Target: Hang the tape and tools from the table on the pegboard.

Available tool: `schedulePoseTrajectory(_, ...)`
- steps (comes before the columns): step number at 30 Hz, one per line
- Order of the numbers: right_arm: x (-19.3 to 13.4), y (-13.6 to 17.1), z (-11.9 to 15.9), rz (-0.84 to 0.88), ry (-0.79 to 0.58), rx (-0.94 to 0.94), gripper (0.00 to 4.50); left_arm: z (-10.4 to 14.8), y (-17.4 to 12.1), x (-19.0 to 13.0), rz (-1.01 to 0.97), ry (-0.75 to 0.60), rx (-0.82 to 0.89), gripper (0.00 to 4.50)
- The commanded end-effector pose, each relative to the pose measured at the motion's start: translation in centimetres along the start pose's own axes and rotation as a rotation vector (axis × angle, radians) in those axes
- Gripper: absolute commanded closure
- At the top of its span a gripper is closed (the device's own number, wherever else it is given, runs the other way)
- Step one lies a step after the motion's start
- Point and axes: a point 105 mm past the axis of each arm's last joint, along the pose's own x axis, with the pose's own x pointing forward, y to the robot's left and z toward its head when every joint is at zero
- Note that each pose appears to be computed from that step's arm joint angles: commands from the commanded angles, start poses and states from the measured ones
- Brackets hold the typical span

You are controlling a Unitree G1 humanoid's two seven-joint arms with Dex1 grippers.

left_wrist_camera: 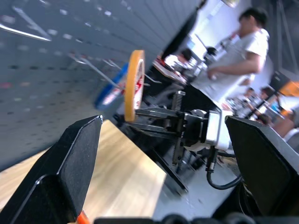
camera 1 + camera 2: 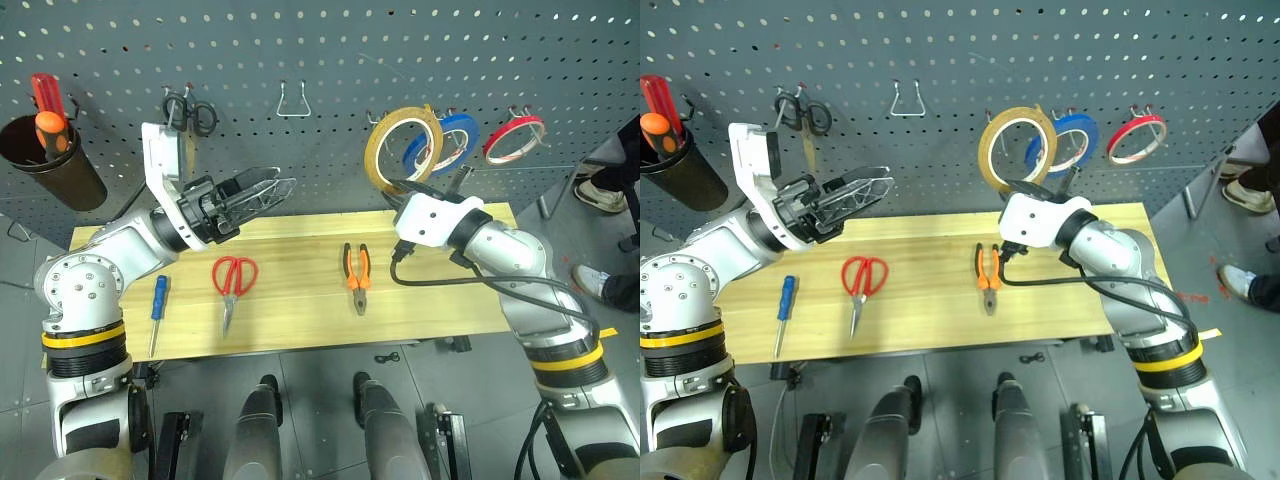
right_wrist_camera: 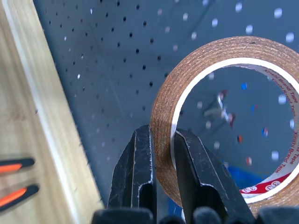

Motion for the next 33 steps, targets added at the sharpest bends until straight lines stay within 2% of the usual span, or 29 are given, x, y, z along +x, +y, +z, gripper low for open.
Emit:
schedulePoseTrajectory(1,0.5,-0.2,-0.6,0.005,0.0,0.039,4.26,0.4,-1.3,-0.4,-0.02,-0.008,0.036,0.0)
schedulePoseTrajectory(5,0.8,0.2,-1.2,0.037,0.005,0.08,4.26,0.2,-1.3,-0.6,-0.008,-0.005,0.035,0.0)
schedulePoseTrajectory(6,0.8,0.3,-1.2,0.041,0.006,0.09,3.19,0.2,-1.3,-0.7,-0.004,-0.005,0.034,0.0)
schedulePoseTrajectory(13,-0.9,1.5,-1.9,0.08,0.036,0.134,0.86,-0.1,-1.2,-0.9,-0.001,0.014,0.034,0.0)
schedulePoseTrajectory(15,-2.2,2.7,-2.0,0.119,0.058,0.172,0.16,-1.1,-1.0,-1.3,0.004,0.072,0.05,0.0)
schedulePoseTrajectory(16,-2.9,3.7,-2.2,0.151,0.079,0.228,0.03,-2.1,-1.0,-1.7,0.002,0.124,0.064,0.0)
schedulePoseTrajectory(20,-4.2,7.2,-2.7,0.268,0.209,0.554,0.03,-5.2,-0.6,-3.8,-0.002,0.297,0.122,0.0)
schedulePoseTrajectory(23,-2.3,8.5,-2.8,0.265,0.324,0.88,0.03,-7.9,0.3,-6.5,0.028,0.41,0.116,0.0)
schedulePoseTrajectory(25,-0.9,8.7,-3.6,0.238,0.424,1.024,0.03,-8.8,0.6,-7.8,0.049,0.449,0.116,0.0)
schedulePoseTrajectory(29,0.5,9.8,-4.9,0.223,0.571,1.184,0.03,-9.1,0.4,-8.7,0.066,0.459,0.114,0.0)
schedulePoseTrajectory(33,0.3,11.9,-7.3,0.179,0.745,1.257,0.03,-9.1,-0.3,-9.0,0.08,0.455,0.12,0.0)
